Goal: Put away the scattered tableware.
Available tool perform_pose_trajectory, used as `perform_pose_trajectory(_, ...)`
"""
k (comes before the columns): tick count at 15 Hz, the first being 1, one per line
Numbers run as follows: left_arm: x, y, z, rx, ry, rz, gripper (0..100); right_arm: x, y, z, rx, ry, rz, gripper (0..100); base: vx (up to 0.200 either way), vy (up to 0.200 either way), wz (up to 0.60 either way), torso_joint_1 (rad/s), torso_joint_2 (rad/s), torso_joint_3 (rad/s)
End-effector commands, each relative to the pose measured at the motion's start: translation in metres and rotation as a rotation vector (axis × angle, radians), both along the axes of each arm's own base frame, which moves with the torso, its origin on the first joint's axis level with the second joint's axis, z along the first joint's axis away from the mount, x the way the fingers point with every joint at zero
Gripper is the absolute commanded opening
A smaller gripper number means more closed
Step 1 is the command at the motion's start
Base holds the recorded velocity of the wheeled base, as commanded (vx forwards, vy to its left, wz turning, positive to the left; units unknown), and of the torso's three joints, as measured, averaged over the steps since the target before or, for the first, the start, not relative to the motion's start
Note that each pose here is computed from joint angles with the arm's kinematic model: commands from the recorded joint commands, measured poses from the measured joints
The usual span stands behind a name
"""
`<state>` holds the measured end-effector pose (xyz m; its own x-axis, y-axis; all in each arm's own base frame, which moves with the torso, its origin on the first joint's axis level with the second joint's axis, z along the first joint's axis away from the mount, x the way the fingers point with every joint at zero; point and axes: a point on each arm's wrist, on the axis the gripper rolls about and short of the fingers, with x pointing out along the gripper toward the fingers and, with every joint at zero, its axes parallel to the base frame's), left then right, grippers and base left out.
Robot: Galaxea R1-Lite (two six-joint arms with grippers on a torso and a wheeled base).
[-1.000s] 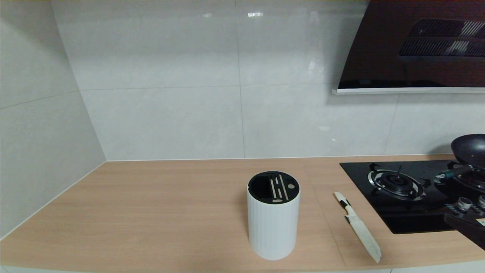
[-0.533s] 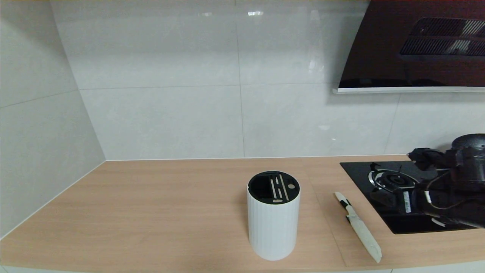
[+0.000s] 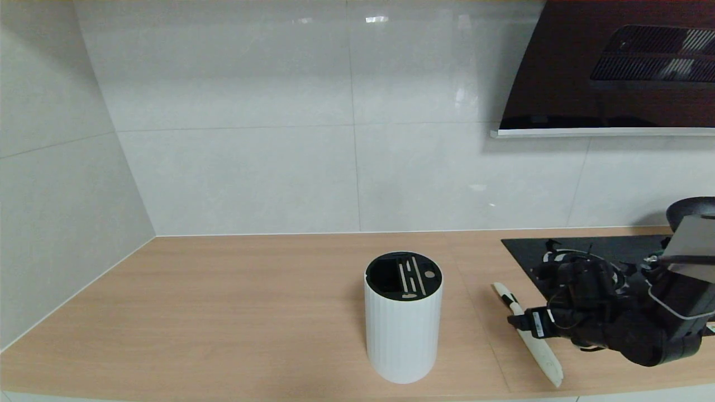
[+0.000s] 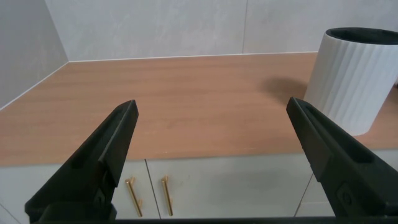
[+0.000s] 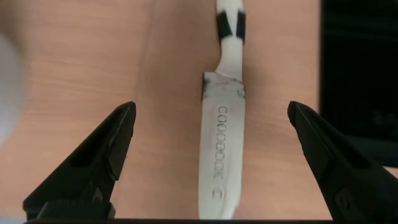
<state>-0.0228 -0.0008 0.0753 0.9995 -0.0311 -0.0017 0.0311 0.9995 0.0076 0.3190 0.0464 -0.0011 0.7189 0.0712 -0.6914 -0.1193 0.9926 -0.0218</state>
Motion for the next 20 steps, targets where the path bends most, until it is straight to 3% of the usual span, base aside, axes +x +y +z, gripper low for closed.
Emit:
perform_pose_trajectory(1, 0.000, 0.000, 0.000, 0.000, 0.000, 0.002, 100, 0.003, 0.001, -0.030, -0.012, 0.079, -0.001, 100, 0.000, 0.000, 0.00, 0.000, 0.00, 0.000)
perform_pose_trajectory(13, 0.000, 0.000, 0.000, 0.000, 0.000, 0.000, 100, 0.028, -0.004, -0.060, -0.026, 0.041, -0.052, 100, 0.000, 0.000, 0.00, 0.000, 0.00, 0.000)
perform_pose_trajectory(19, 0.000, 0.000, 0.000, 0.000, 0.000, 0.000, 100, 0.032, -0.008, -0.059, -0.029, 0.028, -0.072, 100, 0.000, 0.000, 0.00, 0.000, 0.00, 0.000)
perform_pose_trajectory(20, 0.000, 0.000, 0.000, 0.000, 0.000, 0.000, 100, 0.032, -0.008, -0.060, -0.028, 0.029, -0.073, 0, 0.000, 0.000, 0.00, 0.000, 0.00, 0.000)
